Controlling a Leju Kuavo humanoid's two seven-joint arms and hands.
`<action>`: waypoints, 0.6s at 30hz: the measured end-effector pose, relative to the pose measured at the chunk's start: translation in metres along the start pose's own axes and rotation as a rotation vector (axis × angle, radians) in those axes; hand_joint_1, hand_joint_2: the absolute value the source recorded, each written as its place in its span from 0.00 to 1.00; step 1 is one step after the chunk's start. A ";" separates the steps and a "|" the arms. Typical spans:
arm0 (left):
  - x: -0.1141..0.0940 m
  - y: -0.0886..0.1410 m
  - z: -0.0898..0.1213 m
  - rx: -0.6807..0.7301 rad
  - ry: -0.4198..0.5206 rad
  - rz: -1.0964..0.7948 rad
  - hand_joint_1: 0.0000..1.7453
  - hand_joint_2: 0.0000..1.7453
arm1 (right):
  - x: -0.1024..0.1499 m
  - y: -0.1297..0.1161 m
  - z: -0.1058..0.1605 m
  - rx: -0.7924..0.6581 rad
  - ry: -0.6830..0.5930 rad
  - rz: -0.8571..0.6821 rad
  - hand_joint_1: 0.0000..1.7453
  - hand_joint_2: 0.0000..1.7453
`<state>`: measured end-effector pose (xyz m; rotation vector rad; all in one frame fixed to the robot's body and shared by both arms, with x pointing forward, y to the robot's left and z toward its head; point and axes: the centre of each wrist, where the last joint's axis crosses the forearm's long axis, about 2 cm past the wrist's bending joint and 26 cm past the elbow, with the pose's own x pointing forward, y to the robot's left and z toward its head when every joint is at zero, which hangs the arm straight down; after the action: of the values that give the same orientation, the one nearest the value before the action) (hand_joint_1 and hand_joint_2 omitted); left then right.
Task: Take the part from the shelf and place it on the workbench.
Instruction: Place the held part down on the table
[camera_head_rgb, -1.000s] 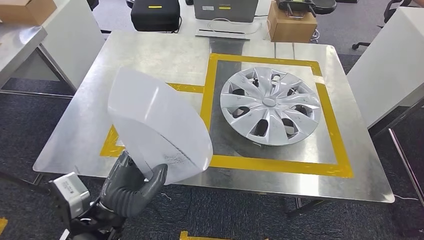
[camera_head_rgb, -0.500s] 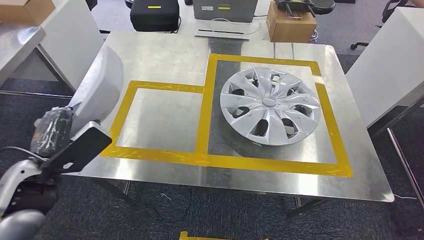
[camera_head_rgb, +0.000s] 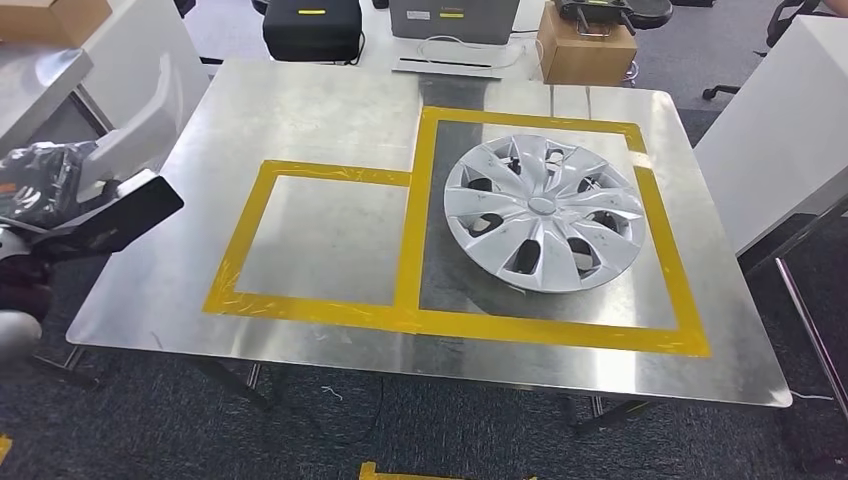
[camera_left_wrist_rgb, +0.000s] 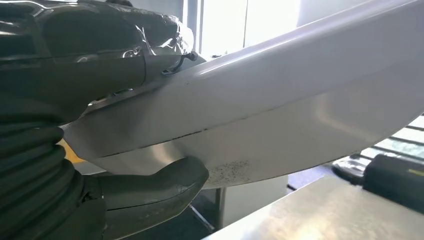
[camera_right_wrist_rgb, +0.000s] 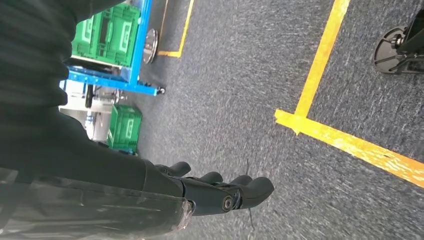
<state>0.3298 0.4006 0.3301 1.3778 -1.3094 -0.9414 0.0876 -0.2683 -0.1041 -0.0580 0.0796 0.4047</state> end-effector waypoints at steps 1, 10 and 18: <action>0.001 0.002 -0.006 0.015 -0.013 0.012 1.00 1.00 | 0.001 0.000 0.000 0.000 -0.002 0.003 0.00 1.00; 0.070 0.014 -0.042 0.079 -0.202 0.116 1.00 1.00 | 0.018 -0.004 0.006 -0.006 -0.017 0.040 0.00 1.00; 0.155 -0.004 -0.040 0.081 -0.425 0.213 1.00 1.00 | 0.024 -0.005 0.008 -0.016 -0.018 0.068 0.00 1.00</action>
<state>0.3874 0.2527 0.3490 1.1027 -1.7917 -1.0786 0.1125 -0.2630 -0.0983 -0.0678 0.0606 0.4739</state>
